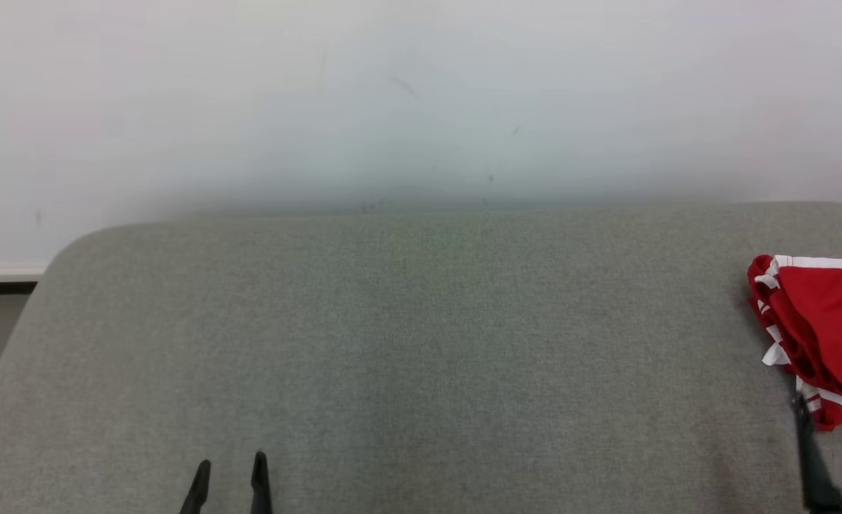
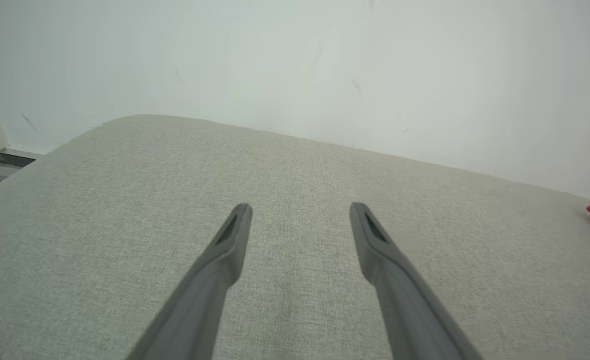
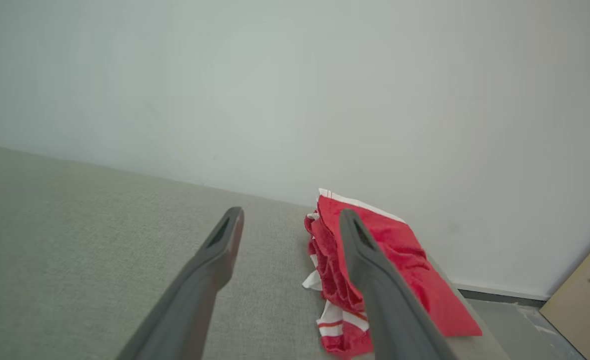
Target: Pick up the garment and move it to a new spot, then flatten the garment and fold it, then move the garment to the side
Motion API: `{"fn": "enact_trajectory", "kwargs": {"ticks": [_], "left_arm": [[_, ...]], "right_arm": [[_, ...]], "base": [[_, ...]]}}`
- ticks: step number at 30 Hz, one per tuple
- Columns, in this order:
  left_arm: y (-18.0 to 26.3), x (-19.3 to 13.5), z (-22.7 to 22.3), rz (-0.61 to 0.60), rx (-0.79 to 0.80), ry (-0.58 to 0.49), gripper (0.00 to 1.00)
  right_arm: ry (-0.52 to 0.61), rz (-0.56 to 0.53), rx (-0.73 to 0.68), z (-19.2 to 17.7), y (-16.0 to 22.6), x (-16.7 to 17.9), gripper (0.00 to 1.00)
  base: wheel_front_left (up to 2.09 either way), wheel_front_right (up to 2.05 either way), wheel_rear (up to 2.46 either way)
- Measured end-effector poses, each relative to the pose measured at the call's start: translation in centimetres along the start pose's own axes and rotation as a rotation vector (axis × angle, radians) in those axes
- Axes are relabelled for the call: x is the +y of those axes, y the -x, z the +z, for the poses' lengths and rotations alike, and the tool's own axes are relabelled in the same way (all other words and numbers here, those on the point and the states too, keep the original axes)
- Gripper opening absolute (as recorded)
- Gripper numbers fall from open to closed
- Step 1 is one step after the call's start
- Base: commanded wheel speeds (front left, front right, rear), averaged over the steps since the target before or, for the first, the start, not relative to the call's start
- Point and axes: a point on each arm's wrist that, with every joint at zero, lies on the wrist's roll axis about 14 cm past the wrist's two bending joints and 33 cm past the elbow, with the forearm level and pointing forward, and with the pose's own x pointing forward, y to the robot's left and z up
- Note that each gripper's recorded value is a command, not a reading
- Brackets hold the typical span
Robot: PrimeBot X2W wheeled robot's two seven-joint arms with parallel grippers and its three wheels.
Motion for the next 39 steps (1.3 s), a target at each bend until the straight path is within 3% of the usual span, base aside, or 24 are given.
{"fn": "enact_trajectory", "kwargs": {"ticks": [4, 9, 17, 39], "left_arm": [[0.4, 0.1, 0.2, -0.008, -0.010, -0.056, 1.00], [0.8, -1.3, 0.1, -0.087, -0.005, -0.042, 1.00], [1.4, -3.3, -0.6, -0.187, 0.015, -0.023, 1.00], [1.8, -1.6, -0.5, -0.115, 0.012, -0.045, 1.00]], "right_arm": [[-0.042, 0.019, 0.036, -2.0, 2.1, 2.2, 1.00], [-0.084, 0.039, 0.077, -3.5, 3.7, 4.4, 1.00], [-0.094, 0.006, 0.046, -2.6, 4.5, 4.1, 1.00], [-0.085, 0.011, 0.040, -2.4, 4.0, 4.4, 1.00]], "base": [[0.00, 0.00, 0.00], [0.00, 0.00, 0.00], [0.00, 0.00, 0.00], [0.00, 0.00, 0.00]]}}
